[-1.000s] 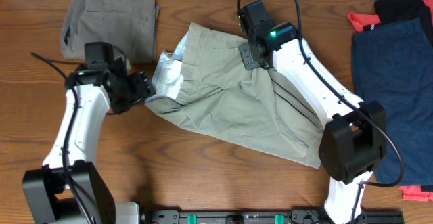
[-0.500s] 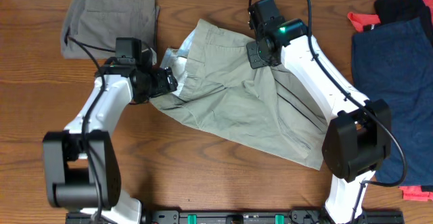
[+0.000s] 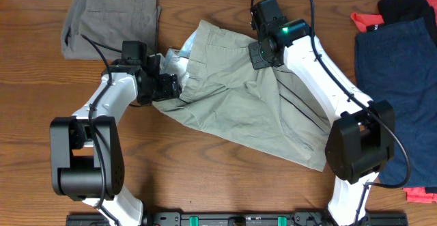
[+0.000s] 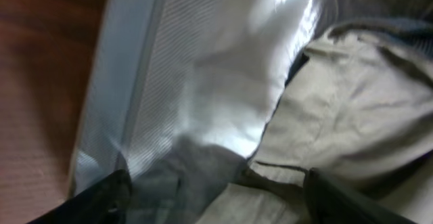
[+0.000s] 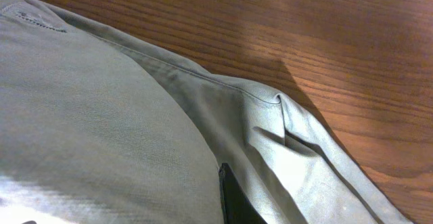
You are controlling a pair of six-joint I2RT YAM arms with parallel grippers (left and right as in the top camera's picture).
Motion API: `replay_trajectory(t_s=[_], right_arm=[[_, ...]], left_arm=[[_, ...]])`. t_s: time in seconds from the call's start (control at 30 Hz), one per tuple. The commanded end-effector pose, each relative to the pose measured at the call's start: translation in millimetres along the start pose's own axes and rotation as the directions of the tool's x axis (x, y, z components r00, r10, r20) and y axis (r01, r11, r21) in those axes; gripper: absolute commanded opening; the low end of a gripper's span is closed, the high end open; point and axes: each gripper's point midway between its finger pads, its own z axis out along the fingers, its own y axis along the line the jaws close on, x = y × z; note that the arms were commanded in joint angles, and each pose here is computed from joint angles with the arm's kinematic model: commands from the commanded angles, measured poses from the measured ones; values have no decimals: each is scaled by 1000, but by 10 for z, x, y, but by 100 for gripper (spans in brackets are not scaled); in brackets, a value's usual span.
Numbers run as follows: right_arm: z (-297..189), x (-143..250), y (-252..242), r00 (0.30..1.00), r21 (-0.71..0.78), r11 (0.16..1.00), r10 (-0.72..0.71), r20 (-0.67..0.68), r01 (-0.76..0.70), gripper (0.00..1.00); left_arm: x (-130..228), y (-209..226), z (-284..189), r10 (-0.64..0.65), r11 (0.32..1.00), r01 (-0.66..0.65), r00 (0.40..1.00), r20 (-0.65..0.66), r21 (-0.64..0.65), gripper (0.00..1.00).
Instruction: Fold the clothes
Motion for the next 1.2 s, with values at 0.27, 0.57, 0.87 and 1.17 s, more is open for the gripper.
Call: replay_trajectory(t_s=[0.27,0.57,0.87,1.17], right_arm=[[-110,-89,-40,999,1,1000,28,30,-28,1],[-109,-82,-41,999,1,1000,28,27,-28,1],[-107,-35,4,999,-39,998,43,2,-43,1],[-166,-141,-240,986,-29,986,165,25,-164,1]], left_arm=[[182,4,12,35,999,-35,996,-76,12,56],[257,17,19,42,999,-42,993,-108,10,7],[148,122,-85,-46,999,46,997,-59,-15,6],[36,580,-391,-240,960,244,970,45,-138,6]])
